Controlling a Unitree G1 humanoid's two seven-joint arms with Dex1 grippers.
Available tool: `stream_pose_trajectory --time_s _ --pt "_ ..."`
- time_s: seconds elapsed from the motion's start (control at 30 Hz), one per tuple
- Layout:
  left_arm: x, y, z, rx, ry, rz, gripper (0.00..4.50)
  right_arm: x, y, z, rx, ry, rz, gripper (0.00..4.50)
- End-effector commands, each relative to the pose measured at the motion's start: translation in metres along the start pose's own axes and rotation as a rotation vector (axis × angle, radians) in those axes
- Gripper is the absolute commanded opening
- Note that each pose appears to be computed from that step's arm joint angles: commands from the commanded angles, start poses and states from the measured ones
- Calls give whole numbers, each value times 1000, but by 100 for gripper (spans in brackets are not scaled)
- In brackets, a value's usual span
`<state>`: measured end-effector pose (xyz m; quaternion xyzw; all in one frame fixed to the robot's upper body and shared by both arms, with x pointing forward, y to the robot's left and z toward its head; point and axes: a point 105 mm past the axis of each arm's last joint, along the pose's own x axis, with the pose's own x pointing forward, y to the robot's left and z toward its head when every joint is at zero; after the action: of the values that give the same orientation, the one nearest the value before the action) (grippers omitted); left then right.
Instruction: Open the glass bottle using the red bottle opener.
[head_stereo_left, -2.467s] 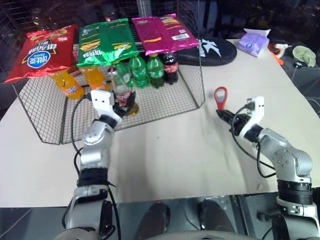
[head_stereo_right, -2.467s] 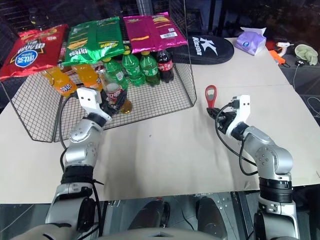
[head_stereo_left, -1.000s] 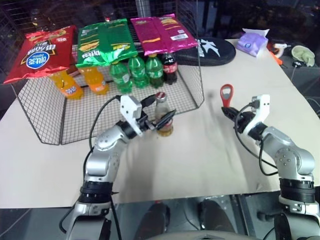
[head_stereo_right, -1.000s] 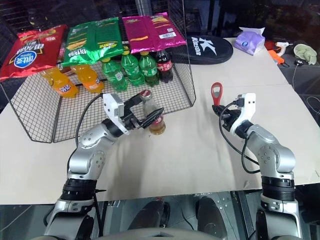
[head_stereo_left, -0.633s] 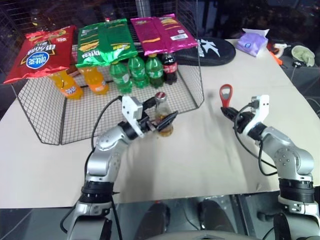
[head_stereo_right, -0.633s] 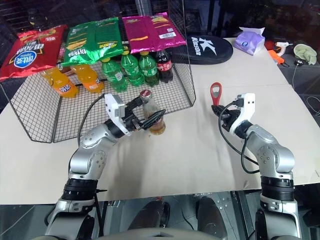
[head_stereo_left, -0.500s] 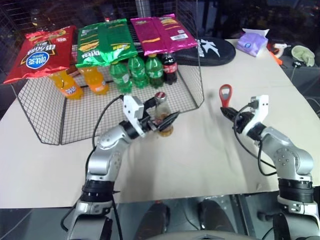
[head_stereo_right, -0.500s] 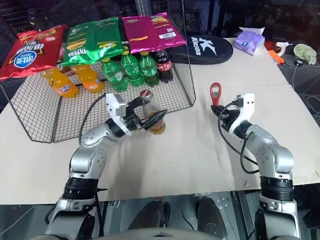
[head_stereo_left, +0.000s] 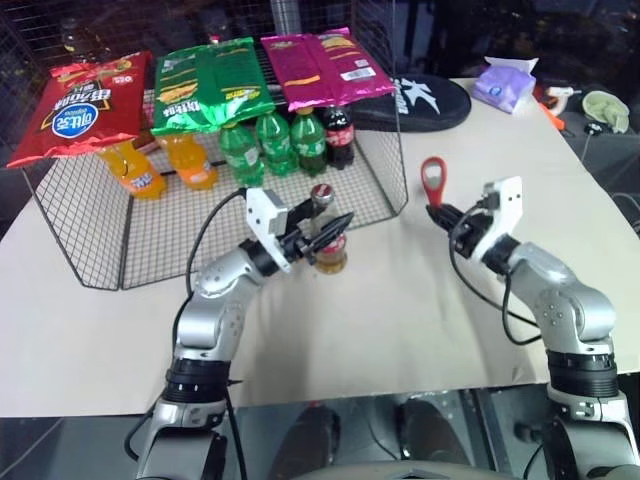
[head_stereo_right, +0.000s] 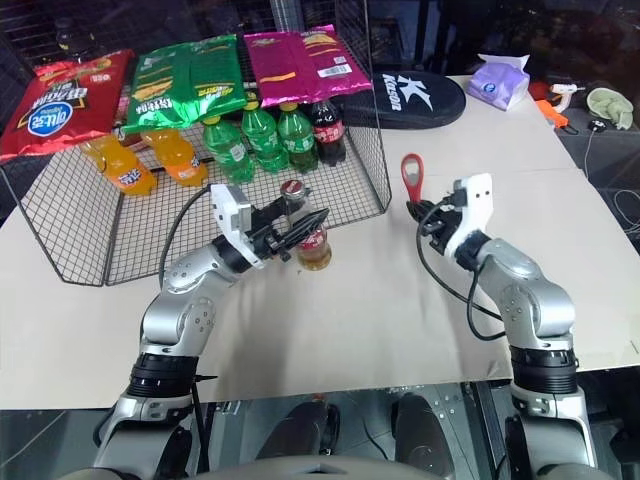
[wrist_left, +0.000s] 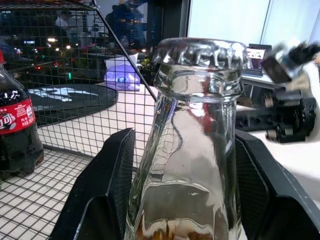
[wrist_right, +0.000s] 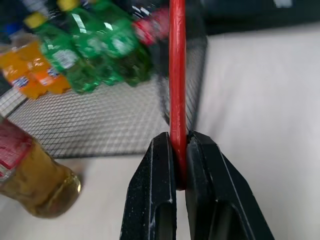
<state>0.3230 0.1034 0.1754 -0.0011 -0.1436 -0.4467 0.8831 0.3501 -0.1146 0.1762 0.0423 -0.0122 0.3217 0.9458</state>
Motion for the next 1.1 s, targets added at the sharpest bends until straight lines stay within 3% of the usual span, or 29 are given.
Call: stream_pose_trajectory --time_s 0.03,0.23,0.57,1.1 --pt "2 -6 7 45 -15 -23 214 15 36 28 -268 -129 95 0" --pt "4 -7 5 42 -17 -22 214 25 64 10 -655 -222 150 0" --pt "5 -3 5 39 -20 -16 214 27 79 -5 -968 -312 246 0" --pt "5 -3 2 26 -20 -17 214 40 87 16 -1060 -459 221 0"
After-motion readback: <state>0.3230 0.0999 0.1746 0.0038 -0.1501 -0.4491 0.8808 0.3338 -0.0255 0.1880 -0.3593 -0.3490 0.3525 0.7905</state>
